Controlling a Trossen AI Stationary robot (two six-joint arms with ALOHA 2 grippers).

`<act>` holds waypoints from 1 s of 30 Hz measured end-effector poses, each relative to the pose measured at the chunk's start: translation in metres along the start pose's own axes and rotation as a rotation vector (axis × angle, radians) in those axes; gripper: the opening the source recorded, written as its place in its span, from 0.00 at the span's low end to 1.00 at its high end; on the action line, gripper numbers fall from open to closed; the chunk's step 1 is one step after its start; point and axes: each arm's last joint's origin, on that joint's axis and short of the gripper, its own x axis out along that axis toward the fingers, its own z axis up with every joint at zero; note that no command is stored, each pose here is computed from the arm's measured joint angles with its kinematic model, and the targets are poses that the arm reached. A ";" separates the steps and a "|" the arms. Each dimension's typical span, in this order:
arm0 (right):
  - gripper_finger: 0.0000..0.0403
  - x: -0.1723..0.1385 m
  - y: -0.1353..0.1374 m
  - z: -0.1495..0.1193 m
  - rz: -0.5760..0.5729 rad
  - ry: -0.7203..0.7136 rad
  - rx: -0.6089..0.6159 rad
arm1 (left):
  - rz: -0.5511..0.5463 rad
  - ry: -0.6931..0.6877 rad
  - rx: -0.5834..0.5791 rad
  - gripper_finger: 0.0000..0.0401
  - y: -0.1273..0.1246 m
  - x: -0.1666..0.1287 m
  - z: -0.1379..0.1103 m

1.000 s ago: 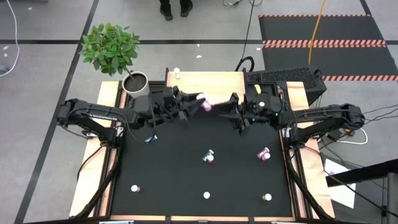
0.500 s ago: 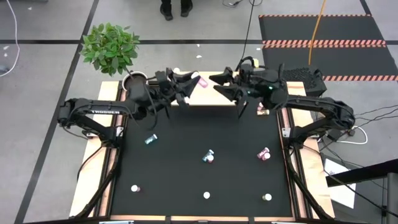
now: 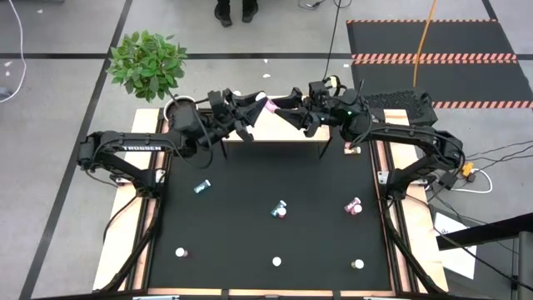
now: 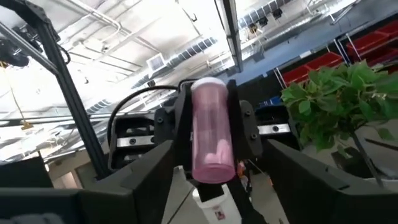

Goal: Pick and place medicine bottles onto shelf by color
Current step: Put the bottom right pink pill bottle on the shelf

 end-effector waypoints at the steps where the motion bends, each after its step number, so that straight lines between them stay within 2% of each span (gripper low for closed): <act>1: 0.58 0.000 0.000 0.000 0.007 0.008 0.001 | 0.001 0.003 0.002 0.31 0.000 0.000 0.000; 17: 0.30 0.000 0.001 -0.002 0.034 0.045 0.033 | 0.004 0.047 0.020 0.31 0.001 0.000 -0.004; 24: 0.24 0.000 0.000 -0.004 0.025 0.059 0.031 | 0.005 0.054 0.021 0.31 0.001 0.000 -0.005; 27: 0.24 -0.001 -0.002 -0.005 0.027 0.102 0.004 | 0.012 0.093 0.000 0.35 -0.001 -0.002 -0.008; 30: 0.24 -0.004 -0.004 -0.008 0.038 0.173 -0.040 | 0.031 0.188 0.015 0.46 0.001 -0.009 -0.006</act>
